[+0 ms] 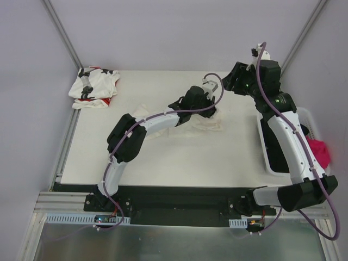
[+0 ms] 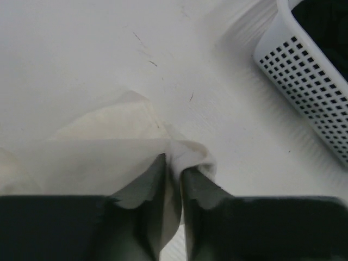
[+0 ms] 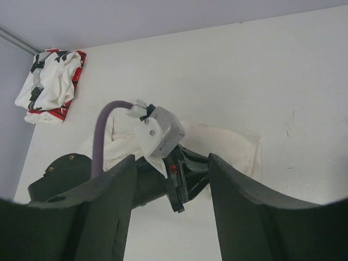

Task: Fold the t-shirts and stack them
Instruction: Flatten out the tshirt

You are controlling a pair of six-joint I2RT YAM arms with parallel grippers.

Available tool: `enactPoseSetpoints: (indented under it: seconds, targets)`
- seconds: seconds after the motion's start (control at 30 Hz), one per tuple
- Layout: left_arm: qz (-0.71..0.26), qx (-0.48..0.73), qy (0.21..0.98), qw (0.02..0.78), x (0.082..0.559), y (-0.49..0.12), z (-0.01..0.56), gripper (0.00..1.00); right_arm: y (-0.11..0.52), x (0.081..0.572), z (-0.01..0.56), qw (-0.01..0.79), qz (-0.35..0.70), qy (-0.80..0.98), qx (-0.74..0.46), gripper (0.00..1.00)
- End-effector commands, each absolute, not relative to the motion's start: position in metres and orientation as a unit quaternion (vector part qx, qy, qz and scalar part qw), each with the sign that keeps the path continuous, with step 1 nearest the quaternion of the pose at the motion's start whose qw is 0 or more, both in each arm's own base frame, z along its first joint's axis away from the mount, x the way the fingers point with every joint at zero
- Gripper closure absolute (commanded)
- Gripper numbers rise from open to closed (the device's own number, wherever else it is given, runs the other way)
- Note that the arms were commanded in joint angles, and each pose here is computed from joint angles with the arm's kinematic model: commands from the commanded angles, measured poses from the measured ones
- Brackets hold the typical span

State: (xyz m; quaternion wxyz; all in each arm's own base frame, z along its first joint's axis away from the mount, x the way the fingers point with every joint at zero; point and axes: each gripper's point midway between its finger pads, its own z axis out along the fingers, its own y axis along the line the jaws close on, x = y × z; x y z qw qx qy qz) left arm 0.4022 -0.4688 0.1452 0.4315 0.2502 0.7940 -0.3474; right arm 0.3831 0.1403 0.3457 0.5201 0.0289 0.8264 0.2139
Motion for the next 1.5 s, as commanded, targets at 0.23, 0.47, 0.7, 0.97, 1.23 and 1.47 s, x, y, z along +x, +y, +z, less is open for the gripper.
enactPoseSetpoints:
  seconds: [0.23, 0.47, 0.7, 0.97, 1.23, 1.47]
  targets:
    - [-0.374, 0.283, 0.785, 0.404, 0.385, -0.492, 0.141, 0.18, 0.116, 0.369, 0.372, 0.559, 0.21, 0.801, 0.044, 0.44]
    - [-0.308, 0.261, 0.768, 0.497, 0.433, -0.435, 0.211, 0.17, 0.105, 0.363, 0.369, 0.563, 0.203, 0.8, 0.053, 0.52]
    - [-0.237, 0.188, 0.763, 0.572, 0.47, -0.33, 0.277, 0.18, 0.13, 0.372, 0.305, 0.482, 0.25, 0.838, 0.054, 0.61]
    - [-0.128, 0.118, 0.77, 0.613, 0.452, -0.245, 0.292, 0.18, 0.163, 0.362, 0.203, 0.381, 0.261, 0.885, 0.054, 0.59]
    - [-0.121, 0.084, 0.775, 0.615, 0.434, -0.224, 0.282, 0.19, 0.198, 0.371, 0.159, 0.331, 0.262, 0.906, 0.036, 0.6]
    - [-0.137, 0.084, 0.777, 0.608, 0.424, -0.225, 0.278, 0.19, 0.212, 0.387, 0.144, 0.316, 0.272, 0.908, 0.033, 0.61]
